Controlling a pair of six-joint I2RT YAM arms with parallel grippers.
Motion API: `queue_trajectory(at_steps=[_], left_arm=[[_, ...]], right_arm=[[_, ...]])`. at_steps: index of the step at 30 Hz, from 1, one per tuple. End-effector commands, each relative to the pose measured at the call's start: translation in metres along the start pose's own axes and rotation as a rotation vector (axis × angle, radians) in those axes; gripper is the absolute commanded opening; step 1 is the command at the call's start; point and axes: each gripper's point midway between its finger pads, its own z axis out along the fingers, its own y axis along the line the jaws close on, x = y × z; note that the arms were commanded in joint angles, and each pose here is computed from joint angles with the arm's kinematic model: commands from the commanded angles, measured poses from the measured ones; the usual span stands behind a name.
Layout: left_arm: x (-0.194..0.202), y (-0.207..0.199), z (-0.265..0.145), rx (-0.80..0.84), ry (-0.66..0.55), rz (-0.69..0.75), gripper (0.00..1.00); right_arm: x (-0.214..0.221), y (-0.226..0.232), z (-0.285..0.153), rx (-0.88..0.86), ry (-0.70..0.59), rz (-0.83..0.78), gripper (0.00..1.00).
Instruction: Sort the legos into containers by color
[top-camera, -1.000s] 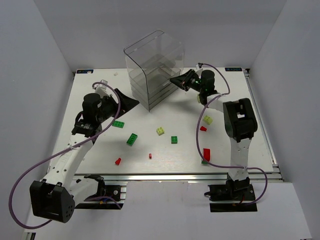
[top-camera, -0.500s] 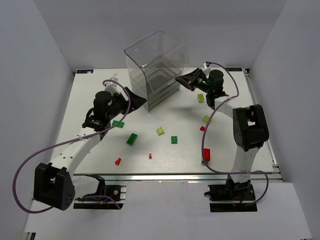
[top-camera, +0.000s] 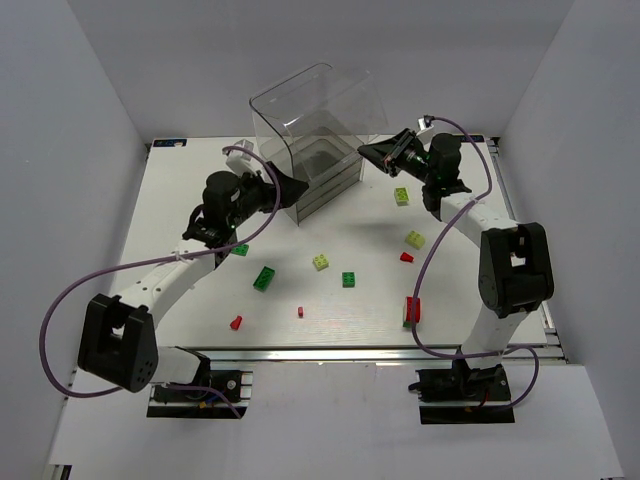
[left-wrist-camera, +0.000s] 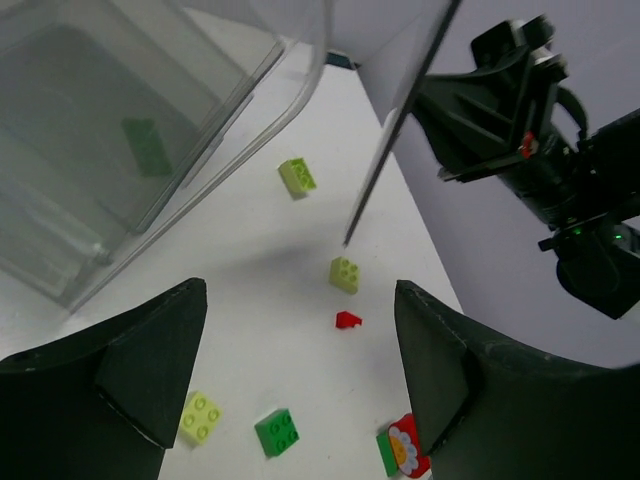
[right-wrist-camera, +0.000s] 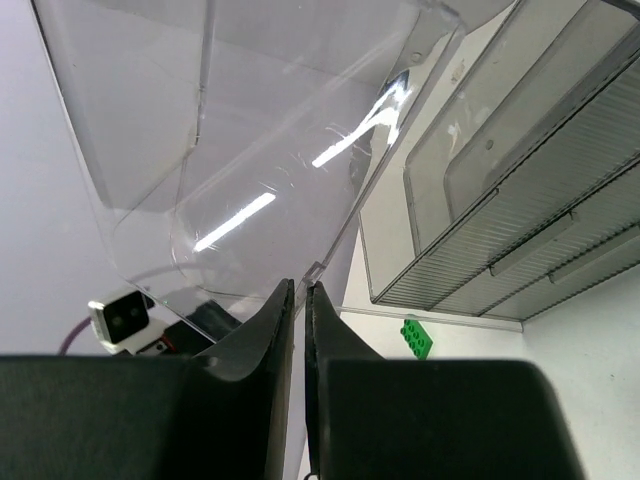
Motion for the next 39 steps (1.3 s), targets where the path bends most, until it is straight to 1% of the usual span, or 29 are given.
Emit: queue_trajectory(at_steps=[1,6,12,19,23,29,30,31,33,34,36,37,39], left_arm=[[-0.032,-0.041,0.007,0.141,-0.078,0.064,0.85],[-0.046,-0.060,0.014,0.221,-0.104,0.046,0.88],[-0.041,-0.053,0.022,0.196,-0.073,0.038,0.91],[-0.045,-0.056,0.032,0.218,-0.077,0.033,0.90],[-0.051,-0.070,0.041,0.271,-0.081,0.019,0.86],[-0.054,-0.078,0.048,0.310,-0.071,-0.013,0.75],[-0.055,-0.079,0.048,0.315,-0.070,-0.017,0.70],[-0.055,-0.082,0.047,0.326,-0.071,-0.018,0.66],[-0.053,-0.082,0.046,0.331,-0.068,-0.033,0.57],[-0.055,-0.085,0.043,0.341,-0.076,-0.033,0.48],[-0.056,-0.087,0.041,0.347,-0.079,-0.044,0.40],[-0.058,-0.089,0.039,0.353,-0.085,-0.046,0.32],[-0.062,-0.093,0.038,0.362,-0.093,-0.050,0.29]], right_arm=[[-0.005,0.034,-0.009,-0.069,-0.002,-0.089,0.00],[-0.005,0.038,-0.009,-0.075,-0.002,-0.106,0.00],[-0.006,0.044,-0.012,-0.087,-0.007,-0.121,0.00],[-0.005,0.054,-0.015,-0.104,-0.002,-0.137,0.00],[-0.006,0.058,-0.016,-0.109,-0.003,-0.147,0.00],[-0.005,0.060,-0.017,-0.111,-0.001,-0.159,0.01],[-0.004,0.059,-0.017,-0.110,0.001,-0.158,0.01],[-0.006,0.061,-0.018,-0.115,-0.003,-0.164,0.03],[-0.005,0.064,-0.017,-0.122,0.000,-0.173,0.09],[-0.007,0.064,-0.018,-0.124,-0.002,-0.183,0.17],[-0.005,0.067,-0.018,-0.137,0.003,-0.201,0.25],[-0.007,0.068,-0.019,-0.142,0.000,-0.215,0.32],[-0.005,0.074,-0.021,-0.166,0.016,-0.242,0.40]])
